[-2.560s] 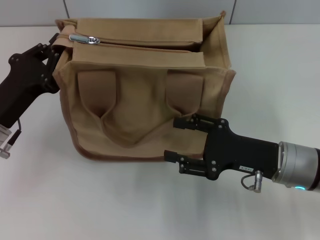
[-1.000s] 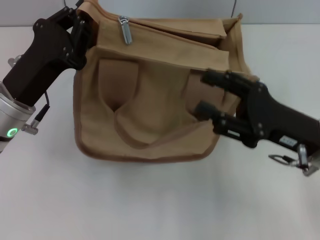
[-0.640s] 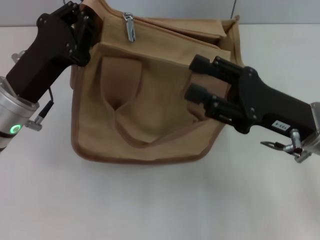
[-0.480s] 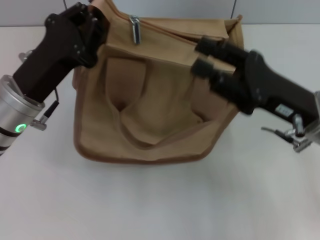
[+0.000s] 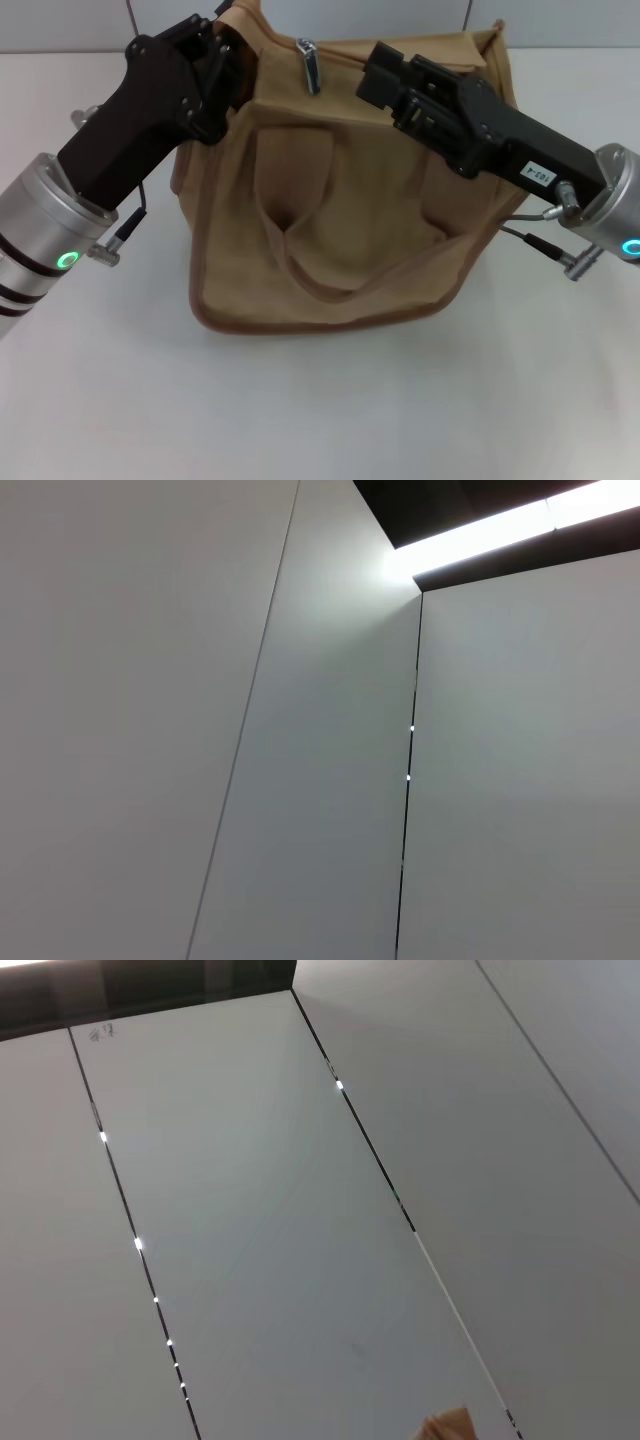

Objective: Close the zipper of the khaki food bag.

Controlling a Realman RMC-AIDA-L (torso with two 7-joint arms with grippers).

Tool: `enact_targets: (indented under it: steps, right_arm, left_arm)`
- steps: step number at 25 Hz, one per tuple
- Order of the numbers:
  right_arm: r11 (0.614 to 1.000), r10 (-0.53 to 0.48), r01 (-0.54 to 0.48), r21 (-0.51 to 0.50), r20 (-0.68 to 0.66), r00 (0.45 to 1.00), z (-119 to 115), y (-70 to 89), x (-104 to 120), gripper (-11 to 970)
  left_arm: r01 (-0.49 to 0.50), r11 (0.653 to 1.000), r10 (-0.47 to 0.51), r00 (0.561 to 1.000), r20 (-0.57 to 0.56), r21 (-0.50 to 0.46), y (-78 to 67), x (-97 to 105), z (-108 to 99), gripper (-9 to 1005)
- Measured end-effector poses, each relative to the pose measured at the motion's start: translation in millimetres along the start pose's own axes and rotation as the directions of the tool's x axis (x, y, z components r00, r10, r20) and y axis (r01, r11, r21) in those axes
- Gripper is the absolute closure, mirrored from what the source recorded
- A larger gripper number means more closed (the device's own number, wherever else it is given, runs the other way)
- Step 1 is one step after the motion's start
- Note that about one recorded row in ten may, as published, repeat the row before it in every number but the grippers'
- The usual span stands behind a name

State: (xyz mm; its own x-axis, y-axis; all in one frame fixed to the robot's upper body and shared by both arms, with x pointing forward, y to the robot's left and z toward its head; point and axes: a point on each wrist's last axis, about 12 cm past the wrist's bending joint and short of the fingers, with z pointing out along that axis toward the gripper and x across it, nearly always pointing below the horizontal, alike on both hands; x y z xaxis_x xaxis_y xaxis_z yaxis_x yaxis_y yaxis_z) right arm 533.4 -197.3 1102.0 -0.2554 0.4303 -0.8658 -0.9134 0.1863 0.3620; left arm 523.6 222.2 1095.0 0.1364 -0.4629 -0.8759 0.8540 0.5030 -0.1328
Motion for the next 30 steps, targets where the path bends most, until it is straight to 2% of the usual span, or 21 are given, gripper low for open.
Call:
enact_targets:
  steps: [11,13,30]
  right_arm:
    - [1.0,0.024,-0.025,-0.018,-0.051,0.998,20.9,-5.7,1.2,536]
    - [1.0,0.028,-0.028,0.007,-0.056,0.998,22.8,-8.7,2.4,537]
    - [0.999,0.036,-0.034,0.029,-0.065,0.997,28.3,-12.7,2.9,538]
  left_arm:
    - [0.017,0.999,-0.018,1.0,0.017,0.046,-2.0,0.6,17.6,932]
    - [0.018,0.998,-0.019,1.0,0.015,0.056,-2.3,0.7,19.6,930]
    - [0.017,0.998,-0.018,1.0,0.016,0.067,-1.7,0.3,24.6,908]
